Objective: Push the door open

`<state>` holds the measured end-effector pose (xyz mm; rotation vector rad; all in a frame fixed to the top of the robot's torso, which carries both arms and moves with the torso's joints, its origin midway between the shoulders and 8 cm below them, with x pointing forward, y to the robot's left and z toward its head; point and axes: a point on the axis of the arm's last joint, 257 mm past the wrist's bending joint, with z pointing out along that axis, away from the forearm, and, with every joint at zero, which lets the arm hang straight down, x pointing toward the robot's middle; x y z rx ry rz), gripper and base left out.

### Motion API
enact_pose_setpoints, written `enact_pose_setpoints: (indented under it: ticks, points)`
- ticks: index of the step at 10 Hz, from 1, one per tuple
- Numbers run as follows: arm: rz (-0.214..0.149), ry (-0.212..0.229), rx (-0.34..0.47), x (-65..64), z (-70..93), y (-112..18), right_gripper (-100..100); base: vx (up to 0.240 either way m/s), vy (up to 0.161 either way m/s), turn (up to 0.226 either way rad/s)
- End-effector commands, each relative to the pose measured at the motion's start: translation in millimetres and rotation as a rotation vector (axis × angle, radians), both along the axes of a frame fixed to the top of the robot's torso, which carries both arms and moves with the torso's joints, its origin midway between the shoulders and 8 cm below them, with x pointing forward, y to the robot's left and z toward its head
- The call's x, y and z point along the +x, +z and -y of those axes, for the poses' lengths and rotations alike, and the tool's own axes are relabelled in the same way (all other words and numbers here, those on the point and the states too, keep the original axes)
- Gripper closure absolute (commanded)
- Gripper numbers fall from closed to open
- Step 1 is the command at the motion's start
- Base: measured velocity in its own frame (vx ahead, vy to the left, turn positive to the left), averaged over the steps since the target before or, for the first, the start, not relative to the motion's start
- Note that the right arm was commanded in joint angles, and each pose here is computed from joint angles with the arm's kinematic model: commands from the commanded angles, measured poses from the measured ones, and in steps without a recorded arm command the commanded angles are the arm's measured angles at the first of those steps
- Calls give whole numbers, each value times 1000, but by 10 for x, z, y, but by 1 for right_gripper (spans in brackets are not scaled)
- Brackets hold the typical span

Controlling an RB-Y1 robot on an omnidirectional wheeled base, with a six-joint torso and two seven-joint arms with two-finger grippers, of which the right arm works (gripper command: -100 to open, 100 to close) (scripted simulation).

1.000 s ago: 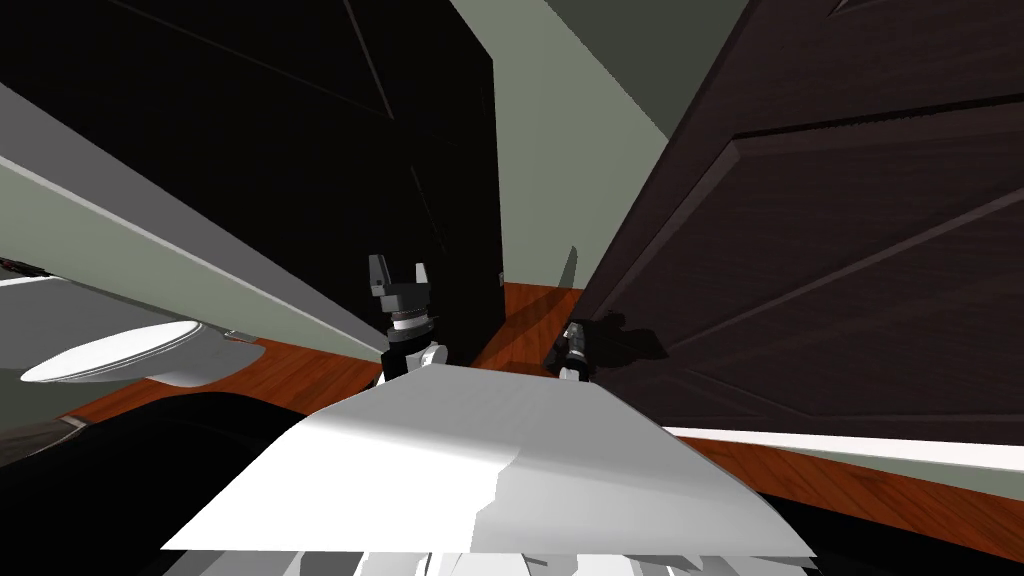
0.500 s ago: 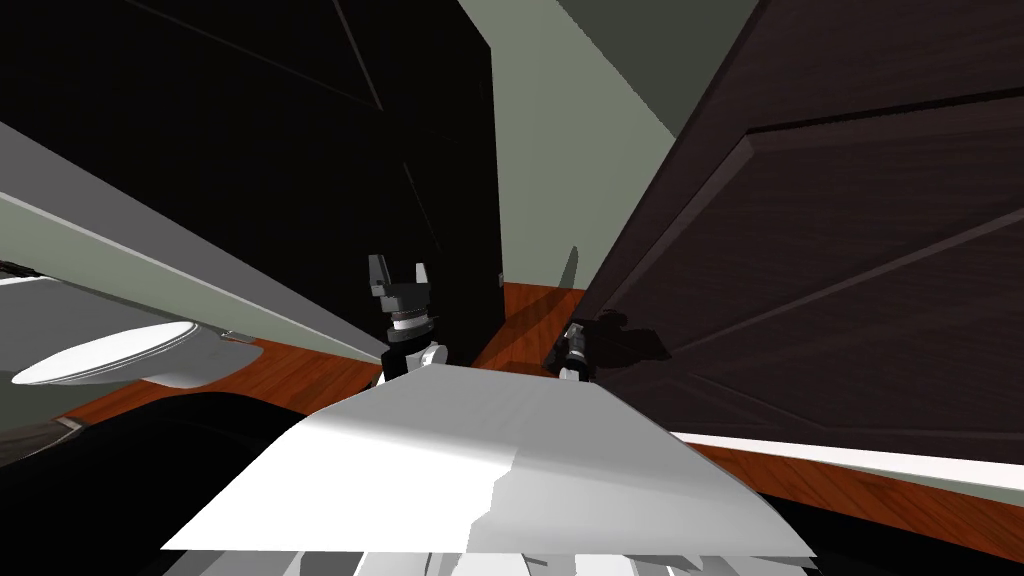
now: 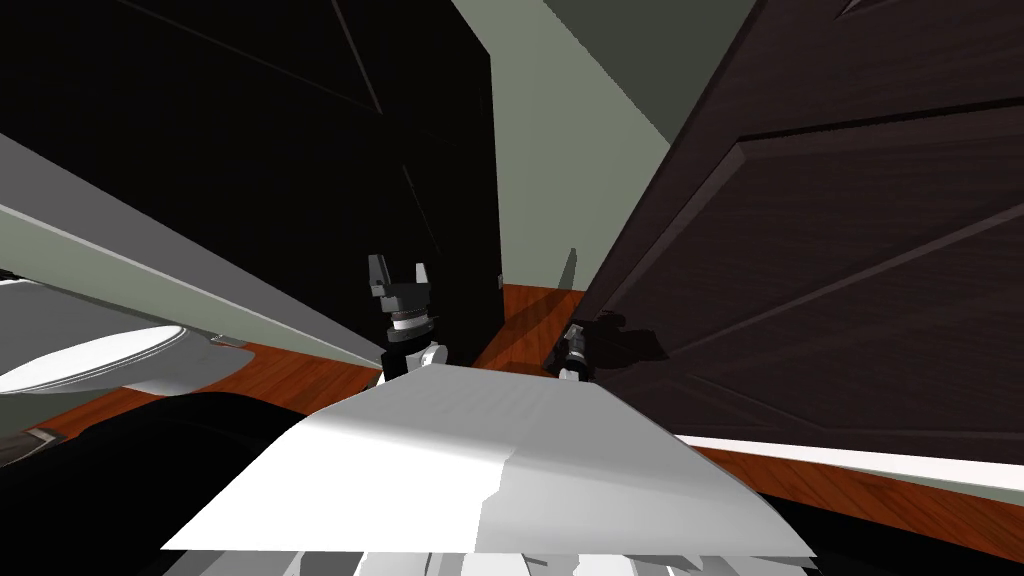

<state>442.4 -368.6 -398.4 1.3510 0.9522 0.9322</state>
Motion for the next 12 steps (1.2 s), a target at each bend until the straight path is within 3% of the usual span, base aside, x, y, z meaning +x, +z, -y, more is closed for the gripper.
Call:
enact_pose_setpoints:
  ticks: [1, 8, 9, 10, 12]
  points:
    - [18, -20, -18, 19, 118, 90, 100, 157, -42, -40]
    - [29, -104, -52, -12, 414, 191, 100, 183, -53, -95]
    - [22, -91, -54, 50, 297, 167, -100, 4, 20, -140]
    - [22, -91, -54, 50, 297, 167, -100, -144, 77, -83]
    - [17, -90, -47, 102, 125, 153, -100, -219, 106, -113]
